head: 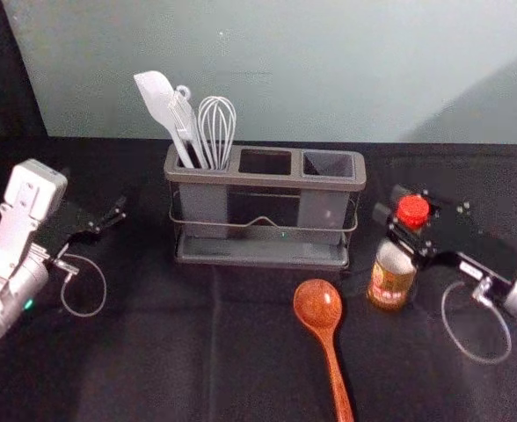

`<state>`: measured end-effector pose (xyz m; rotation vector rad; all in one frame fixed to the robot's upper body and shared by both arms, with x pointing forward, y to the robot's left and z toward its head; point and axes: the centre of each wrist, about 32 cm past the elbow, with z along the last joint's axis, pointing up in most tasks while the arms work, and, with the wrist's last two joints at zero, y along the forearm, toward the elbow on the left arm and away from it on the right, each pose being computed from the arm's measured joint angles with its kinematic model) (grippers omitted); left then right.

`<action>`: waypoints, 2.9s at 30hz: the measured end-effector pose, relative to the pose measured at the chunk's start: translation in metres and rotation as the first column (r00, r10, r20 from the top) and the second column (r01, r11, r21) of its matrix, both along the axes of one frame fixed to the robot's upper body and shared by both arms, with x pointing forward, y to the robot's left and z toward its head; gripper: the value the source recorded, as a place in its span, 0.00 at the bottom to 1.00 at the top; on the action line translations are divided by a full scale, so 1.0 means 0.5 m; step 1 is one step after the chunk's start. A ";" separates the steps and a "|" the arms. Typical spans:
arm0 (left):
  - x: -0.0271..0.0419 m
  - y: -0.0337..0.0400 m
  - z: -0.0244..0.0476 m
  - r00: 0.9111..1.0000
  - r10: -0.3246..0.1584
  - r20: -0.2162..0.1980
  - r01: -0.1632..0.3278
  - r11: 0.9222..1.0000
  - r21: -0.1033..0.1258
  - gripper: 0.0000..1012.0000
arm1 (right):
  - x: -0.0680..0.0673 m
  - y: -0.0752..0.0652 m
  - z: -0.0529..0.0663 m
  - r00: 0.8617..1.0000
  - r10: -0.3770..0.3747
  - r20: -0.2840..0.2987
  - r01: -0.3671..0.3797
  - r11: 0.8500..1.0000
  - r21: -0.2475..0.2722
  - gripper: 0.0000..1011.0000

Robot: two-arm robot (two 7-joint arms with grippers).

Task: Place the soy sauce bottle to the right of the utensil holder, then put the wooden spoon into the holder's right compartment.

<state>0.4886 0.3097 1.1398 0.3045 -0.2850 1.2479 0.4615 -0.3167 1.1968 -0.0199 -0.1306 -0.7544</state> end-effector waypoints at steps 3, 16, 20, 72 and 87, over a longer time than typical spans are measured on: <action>0.000 0.000 0.000 1.000 0.000 0.000 0.000 1.000 0.000 0.99 | 0.018 0.004 0.014 1.000 0.006 0.019 -0.006 1.000 0.003 0.37; 0.000 0.000 0.000 1.000 0.000 0.000 0.000 1.000 0.000 0.99 | 0.083 0.024 0.029 0.998 0.043 0.035 -0.043 0.999 -0.018 0.37; 0.000 0.000 0.000 1.000 0.000 0.000 0.000 1.000 0.000 0.99 | 0.091 0.025 0.029 0.999 0.042 0.033 -0.041 0.999 -0.021 0.37; 0.000 0.000 0.000 1.000 0.000 0.000 0.000 1.000 0.000 0.99 | 0.142 0.014 -0.038 0.988 -0.157 0.003 0.156 0.984 0.082 0.37; 0.000 0.000 0.000 1.000 0.000 0.000 0.000 1.000 0.000 0.99 | 0.163 0.023 -0.063 0.985 -0.167 -0.042 0.171 0.979 0.113 0.37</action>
